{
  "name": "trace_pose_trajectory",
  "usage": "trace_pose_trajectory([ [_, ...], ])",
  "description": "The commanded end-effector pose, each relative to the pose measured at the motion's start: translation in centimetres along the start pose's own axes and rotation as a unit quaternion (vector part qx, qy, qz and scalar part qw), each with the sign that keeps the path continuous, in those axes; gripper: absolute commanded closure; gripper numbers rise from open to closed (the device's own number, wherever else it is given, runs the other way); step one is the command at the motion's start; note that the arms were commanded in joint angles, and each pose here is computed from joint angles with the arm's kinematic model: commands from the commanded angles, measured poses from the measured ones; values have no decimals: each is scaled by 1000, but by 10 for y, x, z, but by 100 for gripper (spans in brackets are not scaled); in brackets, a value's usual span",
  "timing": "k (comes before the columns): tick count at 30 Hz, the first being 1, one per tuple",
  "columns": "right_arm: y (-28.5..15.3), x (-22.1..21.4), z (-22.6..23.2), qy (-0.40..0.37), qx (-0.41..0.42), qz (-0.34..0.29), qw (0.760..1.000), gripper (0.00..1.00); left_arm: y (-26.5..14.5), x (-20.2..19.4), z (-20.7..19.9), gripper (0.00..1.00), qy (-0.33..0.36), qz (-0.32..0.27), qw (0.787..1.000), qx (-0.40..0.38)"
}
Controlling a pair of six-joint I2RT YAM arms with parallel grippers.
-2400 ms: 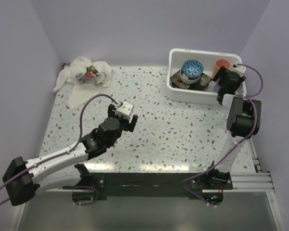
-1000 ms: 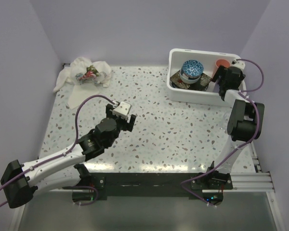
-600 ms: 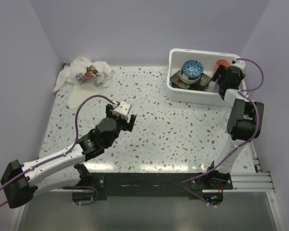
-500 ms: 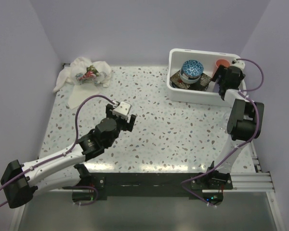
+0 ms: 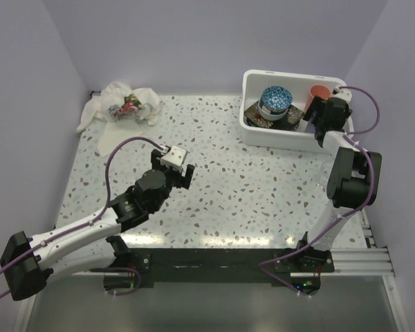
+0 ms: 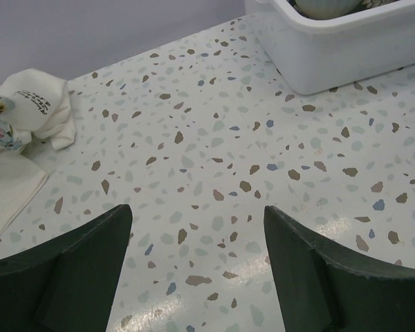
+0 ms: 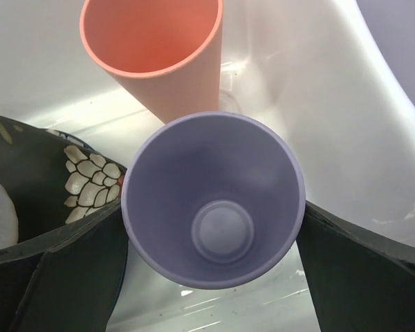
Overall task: Place the mixed dishes into the plastic bin
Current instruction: Pass from the right arm to the left
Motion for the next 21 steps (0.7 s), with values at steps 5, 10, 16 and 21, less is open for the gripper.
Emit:
trace_pose_trajectory([
  [5, -11, 18, 10, -2, 23, -13, 1000, 1, -3, 11, 1, 18, -6, -21, 1000, -2],
  [10, -14, 17, 11, 2, 28, -6, 1000, 1, -3, 12, 1, 18, -6, -22, 1000, -3],
  [16, -25, 22, 13, -2, 22, 15, 1000, 1, -4, 13, 2, 18, -7, -24, 1000, -3],
  [21, -36, 22, 13, -1, 24, 25, 999, 1, -5, 15, 2, 18, -10, -27, 1000, -5],
])
Point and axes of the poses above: each gripper's point midway between its finger pads, its own y axis out along the fingers, its own z axis along the line the jaws close on, x = y × z, the point moved 6 cm from there along -y, back along the fingers, and after that the axes turned 6 degrees about y, right-handed, at the moved point
